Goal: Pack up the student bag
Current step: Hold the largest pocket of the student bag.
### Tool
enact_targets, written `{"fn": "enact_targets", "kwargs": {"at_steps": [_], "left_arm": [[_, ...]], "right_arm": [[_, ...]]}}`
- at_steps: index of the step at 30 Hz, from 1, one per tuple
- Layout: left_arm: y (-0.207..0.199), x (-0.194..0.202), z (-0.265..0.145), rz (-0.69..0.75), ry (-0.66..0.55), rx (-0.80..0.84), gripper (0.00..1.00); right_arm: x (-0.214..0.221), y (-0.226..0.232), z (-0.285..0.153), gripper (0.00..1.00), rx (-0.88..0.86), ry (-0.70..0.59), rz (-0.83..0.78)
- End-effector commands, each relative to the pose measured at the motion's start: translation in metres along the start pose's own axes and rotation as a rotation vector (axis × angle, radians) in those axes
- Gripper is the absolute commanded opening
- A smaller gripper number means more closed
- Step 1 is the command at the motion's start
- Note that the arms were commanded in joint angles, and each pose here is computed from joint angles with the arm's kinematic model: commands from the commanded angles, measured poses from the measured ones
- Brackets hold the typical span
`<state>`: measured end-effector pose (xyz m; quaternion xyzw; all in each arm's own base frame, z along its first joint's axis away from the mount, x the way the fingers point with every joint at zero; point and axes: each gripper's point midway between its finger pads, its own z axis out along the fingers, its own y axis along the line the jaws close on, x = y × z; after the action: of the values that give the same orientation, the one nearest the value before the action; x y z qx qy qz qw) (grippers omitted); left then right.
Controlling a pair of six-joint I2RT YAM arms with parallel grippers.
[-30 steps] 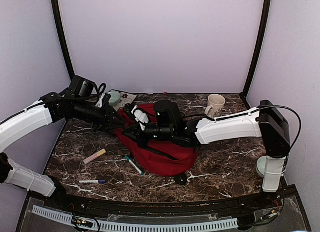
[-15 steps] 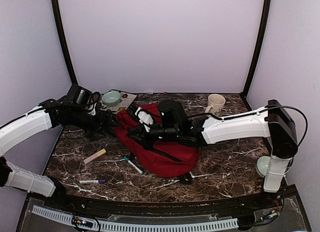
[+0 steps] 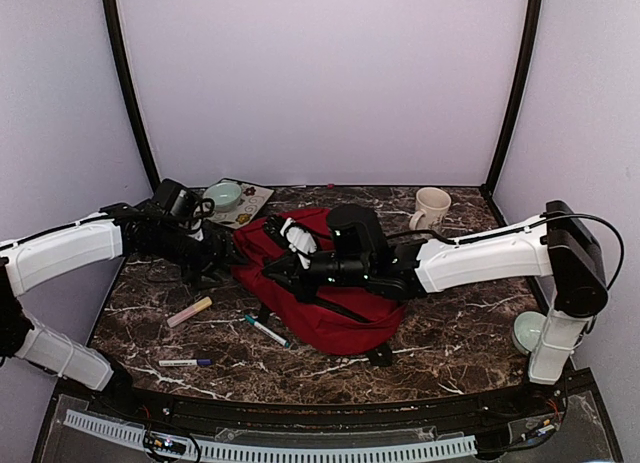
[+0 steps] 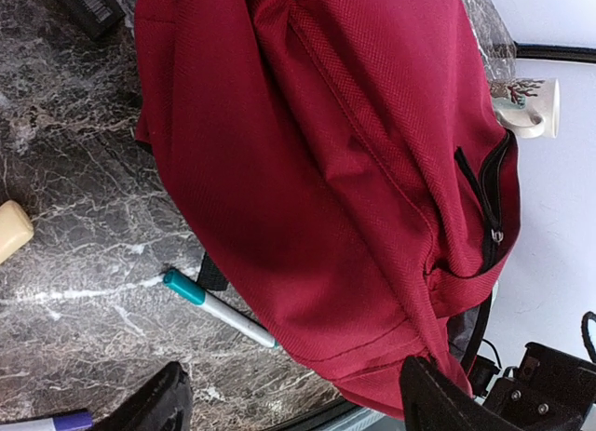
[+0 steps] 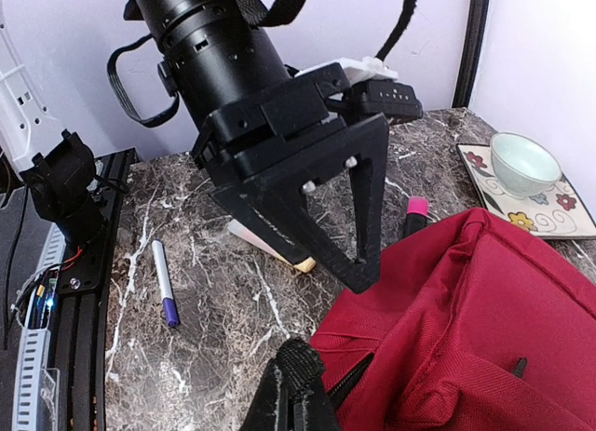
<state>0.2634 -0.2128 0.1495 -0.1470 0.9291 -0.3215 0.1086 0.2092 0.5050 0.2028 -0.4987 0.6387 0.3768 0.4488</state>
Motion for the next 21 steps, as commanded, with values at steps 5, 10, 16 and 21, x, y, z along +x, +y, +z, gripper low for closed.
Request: {"fn": "enact_targets", "kwargs": {"at_steps": [5, 10, 16, 21], "left_arm": [[-0.025, 0.008, 0.021, -0.014, 0.049, 0.086, 0.78], [-0.043, 0.012, 0.031, -0.013, 0.069, 0.111, 0.75], [-0.048, 0.008, 0.018, -0.060, 0.017, 0.077, 0.70], [-0.053, 0.016, 0.004, -0.122, -0.023, 0.084, 0.70]], "right_arm": [[-0.046, 0.007, -0.011, 0.00, -0.009, -0.142, -0.052], [-0.046, 0.008, -0.009, 0.00, -0.021, -0.138, -0.057], [-0.040, 0.007, -0.006, 0.00, -0.013, -0.122, -0.063], [-0.038, 0.006, -0.004, 0.00, -0.010, -0.119, -0.078]]}}
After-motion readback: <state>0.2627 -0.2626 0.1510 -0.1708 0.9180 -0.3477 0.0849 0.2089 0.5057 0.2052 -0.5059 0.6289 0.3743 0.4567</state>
